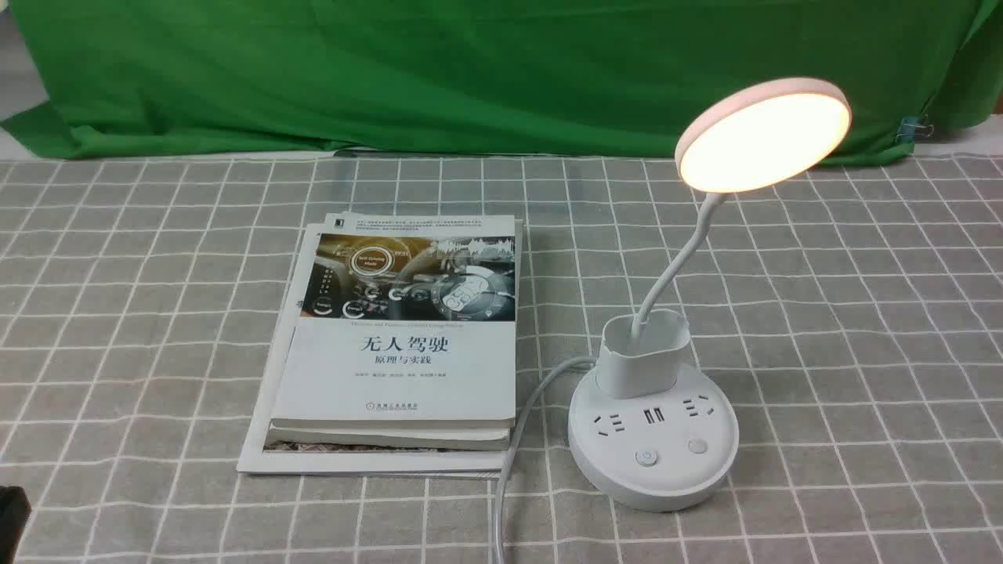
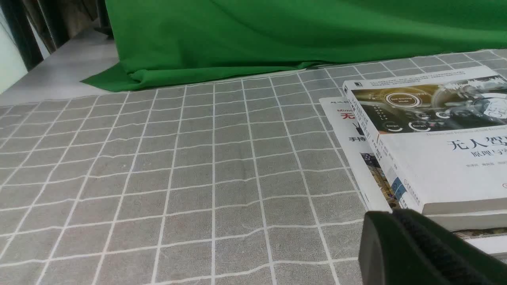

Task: Turn off the desk lamp on the grey coffee tablecloth by hand.
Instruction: 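Press the power button on the lamp base to turn the lamp off with the right gripper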

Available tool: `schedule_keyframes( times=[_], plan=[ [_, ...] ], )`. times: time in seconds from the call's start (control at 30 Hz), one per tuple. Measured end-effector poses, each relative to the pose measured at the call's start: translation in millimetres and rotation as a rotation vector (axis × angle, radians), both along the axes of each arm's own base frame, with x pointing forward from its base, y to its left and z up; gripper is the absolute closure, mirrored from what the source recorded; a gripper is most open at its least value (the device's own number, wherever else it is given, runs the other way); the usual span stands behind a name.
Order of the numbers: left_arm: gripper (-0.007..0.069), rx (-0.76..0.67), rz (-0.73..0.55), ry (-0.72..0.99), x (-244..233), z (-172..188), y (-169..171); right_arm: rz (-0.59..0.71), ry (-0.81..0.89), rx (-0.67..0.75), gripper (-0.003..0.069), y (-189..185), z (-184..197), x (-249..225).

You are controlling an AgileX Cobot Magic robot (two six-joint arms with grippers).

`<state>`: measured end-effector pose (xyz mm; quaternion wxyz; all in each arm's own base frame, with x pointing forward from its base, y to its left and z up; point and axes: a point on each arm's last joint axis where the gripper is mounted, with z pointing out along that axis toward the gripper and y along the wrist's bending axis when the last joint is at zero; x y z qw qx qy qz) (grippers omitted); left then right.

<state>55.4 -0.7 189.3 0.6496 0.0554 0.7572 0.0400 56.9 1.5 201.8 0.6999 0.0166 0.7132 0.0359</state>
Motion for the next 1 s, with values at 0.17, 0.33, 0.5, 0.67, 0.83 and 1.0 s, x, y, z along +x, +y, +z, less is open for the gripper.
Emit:
schedule_keyframes(
  times=[0.17,0.33,0.5,0.67,0.83,1.0],
  plan=[
    [0.0624,0.0,0.0,0.0,0.0,0.0,0.0,0.0,0.0,0.008,0.0421,0.0,0.0,0.0],
    [0.0624,0.0,0.0,0.0,0.0,0.0,0.0,0.0,0.0,0.024,0.0421,0.0,0.0,0.0],
    [0.0624,0.0,0.0,0.0,0.0,0.0,0.0,0.0,0.0,0.009,0.0421,0.0,0.0,0.0],
    [0.0624,0.0,0.0,0.0,0.0,0.0,0.0,-0.003,0.083,-0.003,0.0421,-0.3,-7.5,-0.4],
    [0.0624,0.0,0.0,0.0,0.0,0.0,0.0,-0.005,0.125,-0.005,0.0421,-0.5,-11.4,-0.9],
    [0.0624,0.0,0.0,0.0,0.0,0.0,0.0,-0.003,0.065,-0.004,0.0418,-0.2,-5.9,-0.3]
  ],
)
